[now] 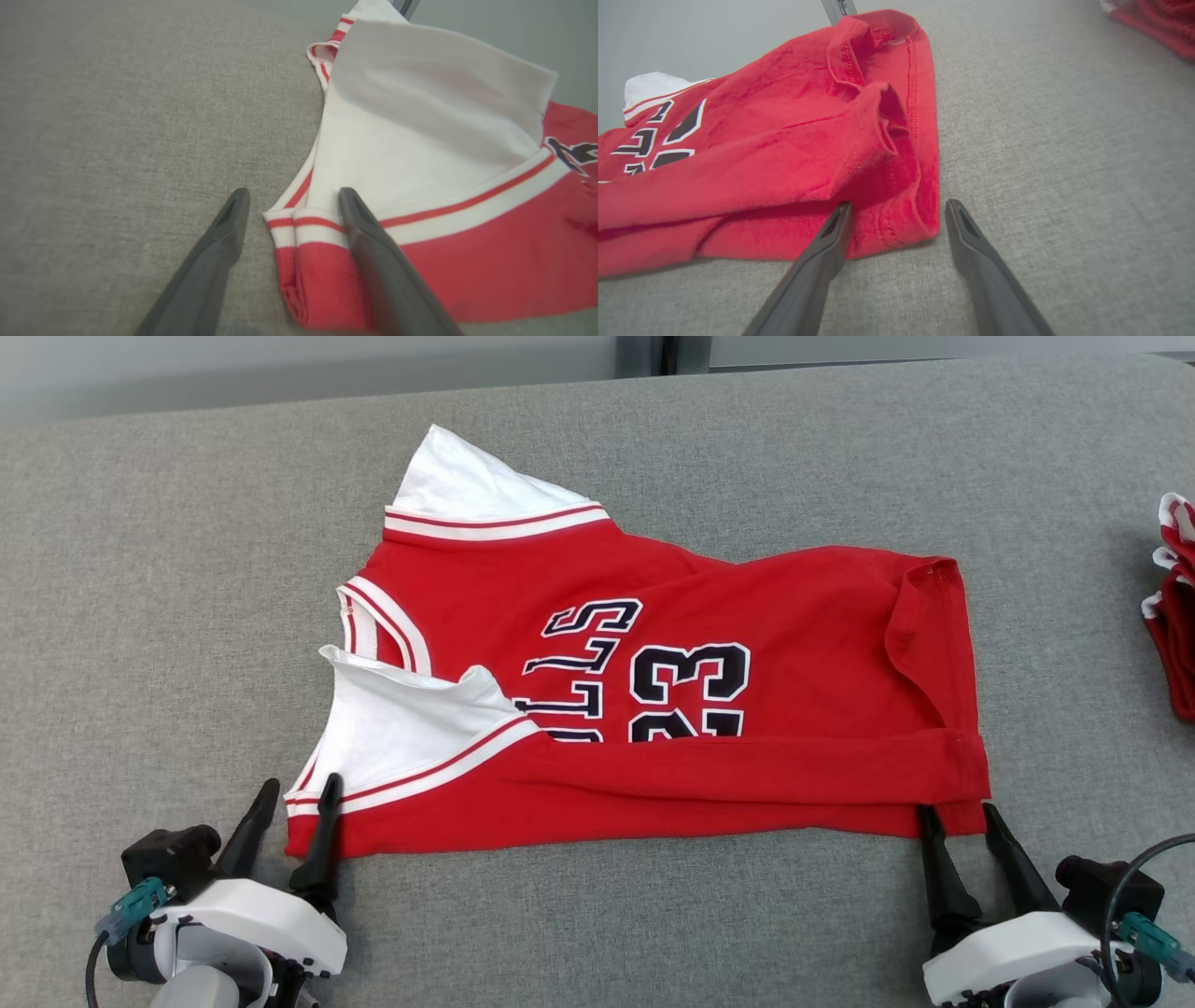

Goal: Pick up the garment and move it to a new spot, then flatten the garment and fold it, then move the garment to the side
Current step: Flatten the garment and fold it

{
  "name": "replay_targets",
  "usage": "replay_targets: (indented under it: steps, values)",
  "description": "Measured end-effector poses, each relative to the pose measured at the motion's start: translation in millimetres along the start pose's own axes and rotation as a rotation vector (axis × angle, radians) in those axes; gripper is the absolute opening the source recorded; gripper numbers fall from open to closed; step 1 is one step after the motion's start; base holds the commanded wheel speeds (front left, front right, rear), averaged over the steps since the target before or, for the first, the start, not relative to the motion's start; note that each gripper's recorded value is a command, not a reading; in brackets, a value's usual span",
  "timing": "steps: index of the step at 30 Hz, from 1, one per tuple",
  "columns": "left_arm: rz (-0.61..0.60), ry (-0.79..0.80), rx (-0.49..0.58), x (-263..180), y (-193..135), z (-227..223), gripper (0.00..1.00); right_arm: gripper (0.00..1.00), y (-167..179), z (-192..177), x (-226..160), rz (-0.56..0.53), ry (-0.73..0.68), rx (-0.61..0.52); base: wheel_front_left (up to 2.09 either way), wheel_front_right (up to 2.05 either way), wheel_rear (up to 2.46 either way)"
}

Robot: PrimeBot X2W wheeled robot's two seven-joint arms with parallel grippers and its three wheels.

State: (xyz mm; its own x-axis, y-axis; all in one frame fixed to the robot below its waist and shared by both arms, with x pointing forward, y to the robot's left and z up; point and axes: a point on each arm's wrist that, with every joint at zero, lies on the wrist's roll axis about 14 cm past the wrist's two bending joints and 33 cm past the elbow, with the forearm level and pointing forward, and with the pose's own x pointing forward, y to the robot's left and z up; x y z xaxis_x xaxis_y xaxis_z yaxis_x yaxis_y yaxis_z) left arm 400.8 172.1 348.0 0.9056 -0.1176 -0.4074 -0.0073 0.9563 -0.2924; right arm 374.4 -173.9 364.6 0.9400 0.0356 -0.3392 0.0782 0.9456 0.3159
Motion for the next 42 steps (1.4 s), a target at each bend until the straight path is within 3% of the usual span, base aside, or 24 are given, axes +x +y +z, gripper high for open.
replay_targets:
  steps: [2,3,4,5,6,7,14,23,32,37,38,39,40,42]
  values:
    - [-0.004,0.018,-0.005,1.1,-0.8,-3.4,0.41,1.0,0.0,0.9,1.3,0.0,-0.001,-0.001,0.0,0.0,0.0]
    - [-0.008,0.026,-0.004,2.1,-1.7,-4.3,0.0,0.95,-0.2,1.2,1.6,0.0,-0.003,0.0,0.0,0.0,0.0]
    - [-0.015,0.034,-0.003,3.3,-3.6,-5.1,0.0,0.49,-0.2,1.1,1.7,-0.001,-0.002,0.0,0.0,0.0,0.0]
    - [-0.019,0.045,-0.002,3.9,-4.4,-6.1,0.0,0.35,-0.4,0.7,1.7,-0.002,-0.001,0.002,0.0,0.0,0.0]
    - [-0.022,0.053,-0.004,4.1,-4.9,-7.1,0.0,0.09,-0.7,0.6,1.9,-0.003,-0.002,0.007,0.0,0.0,0.0]
    - [-0.03,0.066,-0.002,4.0,-6.6,-9.3,0.0,0.0,-1.1,0.5,2.2,-0.004,-0.001,0.006,0.0,0.0,0.0]
    - [-0.051,0.07,-0.02,-1.9,-15.0,-8.5,0.0,0.0,6.3,1.9,2.7,0.017,-0.005,0.011,0.0,0.0,0.0]
    - [0.004,0.047,-0.024,-39.6,-0.8,-8.8,0.0,0.0,22.7,17.2,-7.0,0.069,-0.025,-0.007,0.0,0.0,0.0]
    - [0.059,0.051,-0.054,-93.2,1.6,-15.8,0.0,0.0,10.7,1.3,-46.7,0.045,0.063,-0.008,0.0,0.0,0.0]
    - [0.06,0.061,-0.06,-100.1,-3.3,-14.0,0.0,0.0,1.5,-1.8,-57.1,0.017,0.087,0.0,0.0,0.0,0.0]
    - [0.057,0.066,-0.06,-100.2,-4.9,-14.5,0.38,0.04,0.1,-2.3,-58.1,0.012,0.091,0.002,0.0,0.0,0.0]
    - [0.051,0.056,-0.059,-99.4,-6.7,-11.6,1.0,0.86,-1.0,-1.2,-58.4,0.008,0.086,0.003,0.0,0.0,0.0]
    - [0.051,0.038,-0.055,-97.9,-7.4,-7.1,1.0,1.0,-1.8,0.2,-58.4,0.005,0.082,0.002,0.0,0.0,0.0]
    - [0.05,-0.038,-0.024,-92.4,-8.9,12.2,1.0,1.0,-3.7,13.1,-57.1,0.0,0.038,-0.01,0.0,0.0,0.0]
